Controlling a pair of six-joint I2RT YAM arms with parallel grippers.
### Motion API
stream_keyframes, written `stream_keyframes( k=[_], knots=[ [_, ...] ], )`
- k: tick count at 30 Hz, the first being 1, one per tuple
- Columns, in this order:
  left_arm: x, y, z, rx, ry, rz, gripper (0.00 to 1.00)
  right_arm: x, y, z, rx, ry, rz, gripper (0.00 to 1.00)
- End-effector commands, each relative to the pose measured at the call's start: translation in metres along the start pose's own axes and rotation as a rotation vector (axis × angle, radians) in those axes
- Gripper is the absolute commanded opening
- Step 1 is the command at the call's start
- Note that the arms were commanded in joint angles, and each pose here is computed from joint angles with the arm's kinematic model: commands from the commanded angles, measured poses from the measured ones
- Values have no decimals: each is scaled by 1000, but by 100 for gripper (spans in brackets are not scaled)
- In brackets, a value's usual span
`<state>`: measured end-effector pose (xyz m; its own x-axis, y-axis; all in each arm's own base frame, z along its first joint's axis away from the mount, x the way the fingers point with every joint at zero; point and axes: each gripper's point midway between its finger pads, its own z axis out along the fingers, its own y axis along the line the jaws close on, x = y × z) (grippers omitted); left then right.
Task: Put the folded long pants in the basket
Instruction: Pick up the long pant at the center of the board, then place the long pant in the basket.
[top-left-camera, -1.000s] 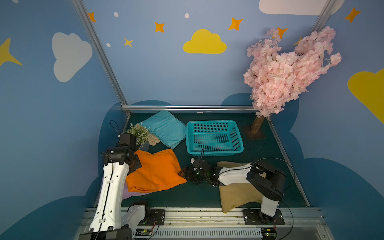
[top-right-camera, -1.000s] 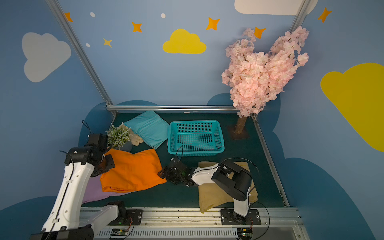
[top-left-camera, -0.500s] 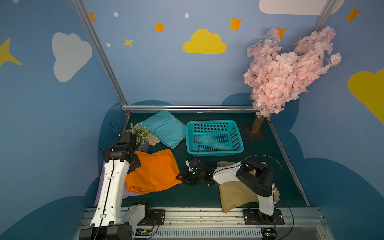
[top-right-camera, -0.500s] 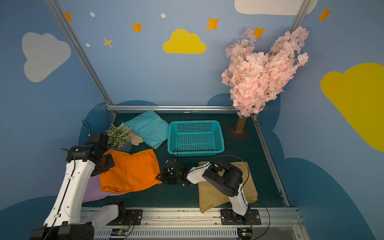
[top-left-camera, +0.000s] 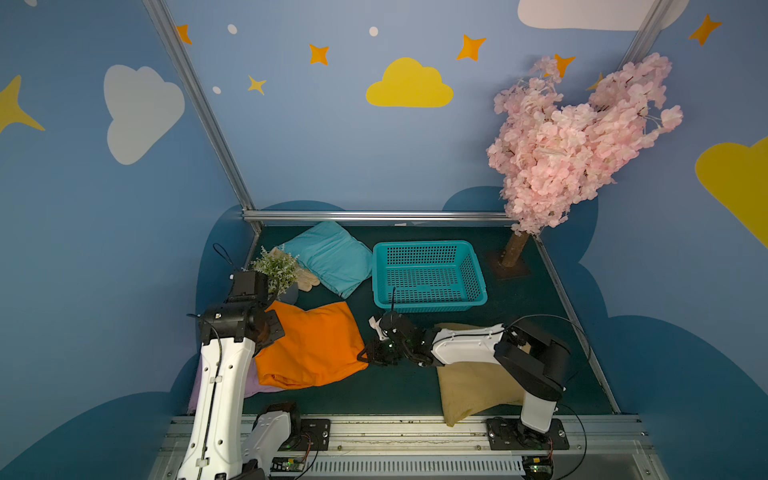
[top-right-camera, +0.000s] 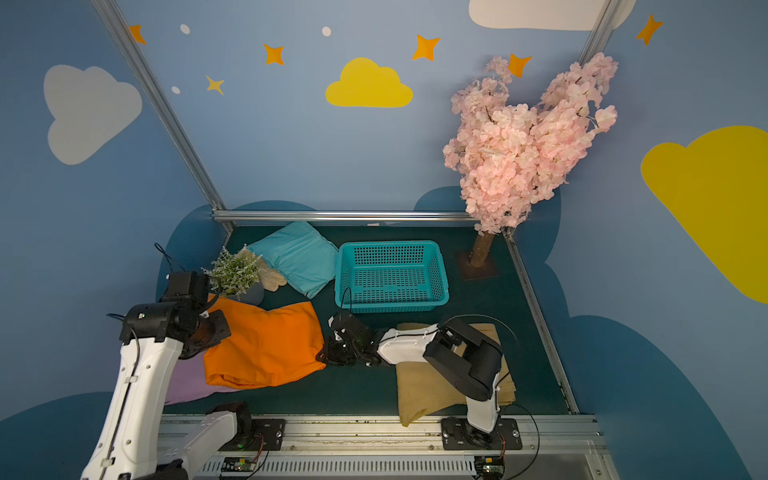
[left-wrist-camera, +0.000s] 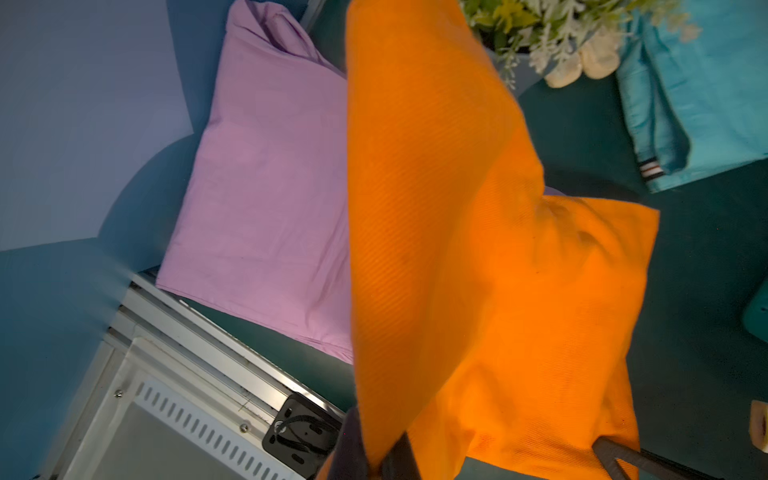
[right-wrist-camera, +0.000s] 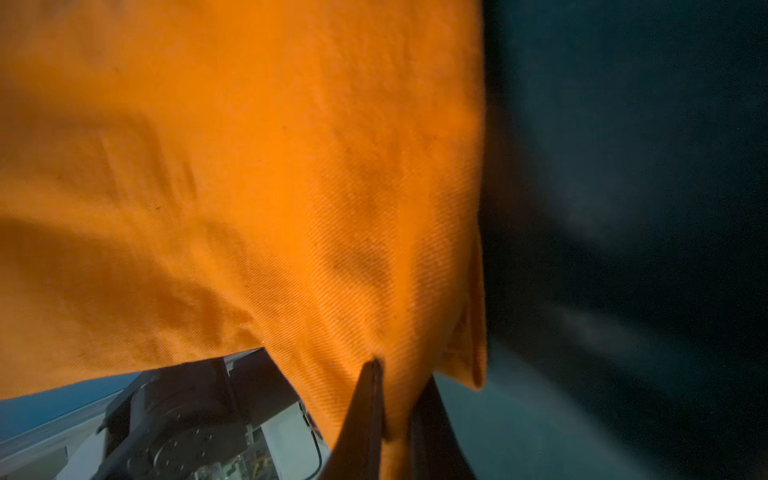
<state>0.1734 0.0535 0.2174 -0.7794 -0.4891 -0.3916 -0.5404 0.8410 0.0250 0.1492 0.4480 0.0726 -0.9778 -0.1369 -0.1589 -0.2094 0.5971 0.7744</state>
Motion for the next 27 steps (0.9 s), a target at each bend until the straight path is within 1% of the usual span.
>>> stream_keyframes(
  k=[1,4,9,13,17,19,21,22,25,27],
  knots=[
    [-13,-13,-33,131,-108,-40,3,-2,37,-36,-20,-8,-173,0],
    [-14,-12,-47,142,-109,-66,3,-4,57,-60,-66,-10,-225,0],
    [-16,-33,-69,285,-115,-97,3,-6,74,-92,-83,-21,-297,0],
    [-29,-45,-102,369,-163,-97,3,-6,90,-113,-115,-6,-332,0],
    [-40,-61,-136,474,-193,-83,3,-12,110,-142,-180,-36,-354,0],
    [-45,-70,-153,536,-205,-74,3,-18,117,-160,-200,-71,-354,0],
    [-51,-82,-166,596,-209,-59,3,-27,120,-180,-193,-139,-347,0],
    [-54,-87,-170,620,-209,-55,3,-31,122,-190,-197,-179,-372,0],
    [-67,-111,-178,715,-191,-32,3,-47,123,-221,-193,-290,-416,0],
    [-77,-136,-185,822,-171,-17,3,-62,117,-243,-173,-343,-410,0]
  ],
)
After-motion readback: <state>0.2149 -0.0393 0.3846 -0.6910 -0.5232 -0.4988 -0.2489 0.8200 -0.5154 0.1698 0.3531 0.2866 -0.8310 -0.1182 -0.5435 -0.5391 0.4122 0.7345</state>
